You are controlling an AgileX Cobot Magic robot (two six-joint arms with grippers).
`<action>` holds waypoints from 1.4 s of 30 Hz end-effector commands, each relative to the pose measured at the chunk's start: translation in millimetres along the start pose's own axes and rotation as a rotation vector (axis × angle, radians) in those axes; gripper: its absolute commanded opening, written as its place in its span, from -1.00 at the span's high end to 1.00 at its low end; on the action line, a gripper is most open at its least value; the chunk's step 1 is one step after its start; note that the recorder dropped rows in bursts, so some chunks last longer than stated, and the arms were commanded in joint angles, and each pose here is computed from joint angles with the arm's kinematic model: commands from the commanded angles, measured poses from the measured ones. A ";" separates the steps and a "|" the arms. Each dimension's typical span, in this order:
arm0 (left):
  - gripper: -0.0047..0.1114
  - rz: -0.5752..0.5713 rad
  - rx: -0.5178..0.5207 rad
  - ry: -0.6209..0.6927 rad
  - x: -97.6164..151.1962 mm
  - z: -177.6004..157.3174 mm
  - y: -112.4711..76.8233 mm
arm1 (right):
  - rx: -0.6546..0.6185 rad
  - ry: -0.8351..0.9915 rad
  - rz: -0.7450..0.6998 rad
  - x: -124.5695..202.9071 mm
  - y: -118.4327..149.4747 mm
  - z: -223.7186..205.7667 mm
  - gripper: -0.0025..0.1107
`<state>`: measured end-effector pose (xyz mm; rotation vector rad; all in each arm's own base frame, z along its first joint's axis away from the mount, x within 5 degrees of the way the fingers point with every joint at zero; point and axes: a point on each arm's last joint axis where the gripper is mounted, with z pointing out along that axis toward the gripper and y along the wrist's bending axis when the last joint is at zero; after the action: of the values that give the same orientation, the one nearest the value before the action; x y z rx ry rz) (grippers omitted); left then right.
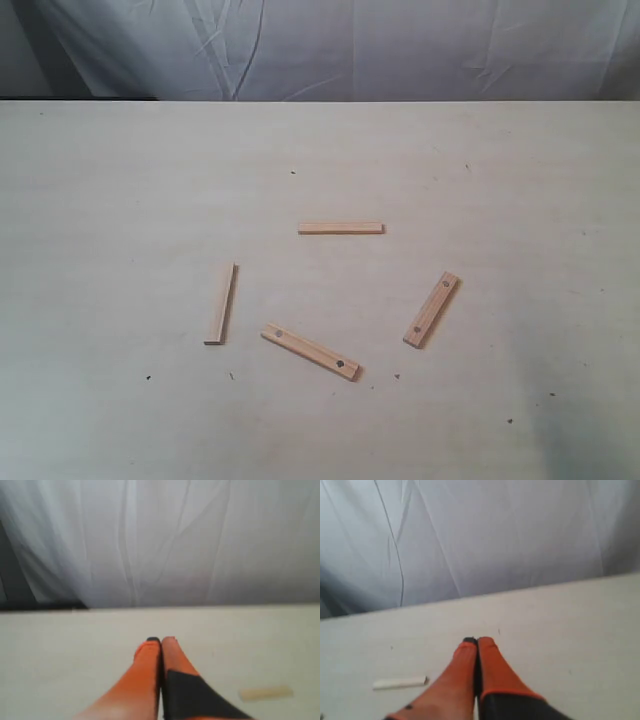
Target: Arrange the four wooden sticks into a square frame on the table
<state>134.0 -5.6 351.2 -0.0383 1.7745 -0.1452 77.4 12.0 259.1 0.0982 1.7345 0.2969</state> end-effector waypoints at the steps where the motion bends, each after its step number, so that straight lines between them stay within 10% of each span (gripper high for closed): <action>1: 0.92 0.036 0.039 0.548 14.3 95.4 5.4 | 0.037 0.417 0.013 -24.8 8.7 49.4 0.97; 6: 0.92 -0.079 0.028 0.828 78.7 163.4 16.1 | 0.099 0.573 0.175 -11.2 2.1 121.3 0.97; 13: 0.92 -0.163 0.019 0.911 106.7 184.0 18.5 | 0.073 0.899 0.289 11.1 28.3 183.8 0.97; 24: 0.92 -0.223 0.021 0.914 110.7 188.0 16.3 | 0.473 1.173 0.254 88.4 105.2 246.2 0.94; 30: 0.92 -0.229 0.029 0.886 109.6 190.5 10.6 | 0.538 1.174 0.296 107.5 104.3 250.3 0.07; 42: 0.92 -0.120 0.122 0.868 112.7 191.5 -27.7 | 0.574 1.211 0.290 139.8 95.1 252.5 0.26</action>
<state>294.8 -57.9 204.3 -0.0093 2.6436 -0.4110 290.8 172.9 115.2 0.7158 2.9595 0.0565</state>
